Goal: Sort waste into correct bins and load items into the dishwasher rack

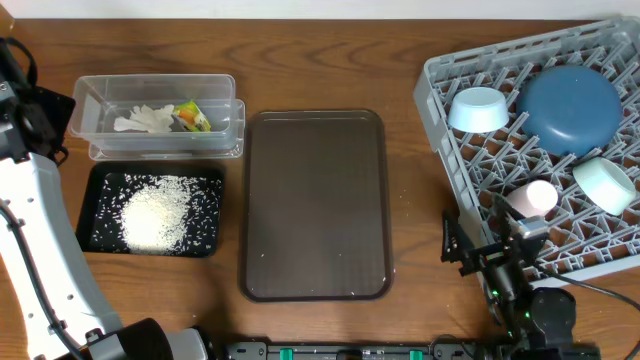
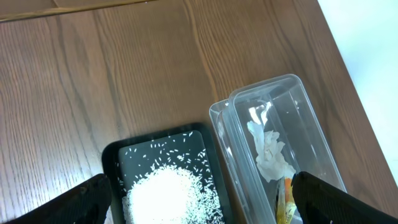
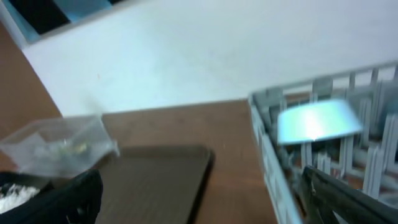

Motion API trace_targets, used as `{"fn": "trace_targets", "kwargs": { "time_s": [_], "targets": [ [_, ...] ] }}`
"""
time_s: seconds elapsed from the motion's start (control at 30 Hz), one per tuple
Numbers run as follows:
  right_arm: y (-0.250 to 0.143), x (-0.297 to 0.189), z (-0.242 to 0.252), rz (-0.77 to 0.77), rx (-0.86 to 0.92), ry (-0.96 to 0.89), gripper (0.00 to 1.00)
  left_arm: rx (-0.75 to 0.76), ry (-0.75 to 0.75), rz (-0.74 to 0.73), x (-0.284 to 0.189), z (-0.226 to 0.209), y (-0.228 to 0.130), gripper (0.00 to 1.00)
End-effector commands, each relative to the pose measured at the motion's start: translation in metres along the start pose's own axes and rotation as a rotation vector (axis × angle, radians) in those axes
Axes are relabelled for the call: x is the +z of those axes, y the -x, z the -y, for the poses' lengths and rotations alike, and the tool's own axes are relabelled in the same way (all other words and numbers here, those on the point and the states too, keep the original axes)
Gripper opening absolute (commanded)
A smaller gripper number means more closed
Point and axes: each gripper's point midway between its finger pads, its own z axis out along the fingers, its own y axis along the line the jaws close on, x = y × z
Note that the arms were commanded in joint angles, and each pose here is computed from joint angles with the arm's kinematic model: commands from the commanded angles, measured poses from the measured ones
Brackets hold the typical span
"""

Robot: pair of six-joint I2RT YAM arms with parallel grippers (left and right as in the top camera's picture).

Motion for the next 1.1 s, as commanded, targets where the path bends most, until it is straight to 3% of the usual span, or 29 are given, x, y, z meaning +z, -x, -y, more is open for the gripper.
{"fn": "trace_targets", "kwargs": {
  "time_s": [0.0, 0.27, 0.47, 0.87, 1.07],
  "targets": [
    [0.012, -0.001, 0.003, 0.057, -0.035, -0.015, 0.99, -0.003, 0.013, 0.007, 0.001, -0.002, 0.002, 0.95],
    [0.042, -0.004, -0.003, 0.215, -0.124, 0.0, 0.99, -0.003, 0.013, 0.007, 0.001, -0.002, 0.002, 0.95],
    [0.039, -0.004, 0.002, 0.211, -0.153, -0.024, 0.99, -0.003, 0.013, 0.007, 0.001, -0.002, 0.002, 0.95],
    [-0.029, -0.001, 0.037, -0.074, -0.171, -0.167, 0.99, -0.003, 0.013, 0.007, 0.001, -0.002, 0.002, 0.95],
    [-0.028, -0.001, 0.037, -0.068, -0.172, -0.168, 0.99, -0.003, 0.013, 0.007, 0.001, -0.002, 0.002, 0.95]
  ]
}}
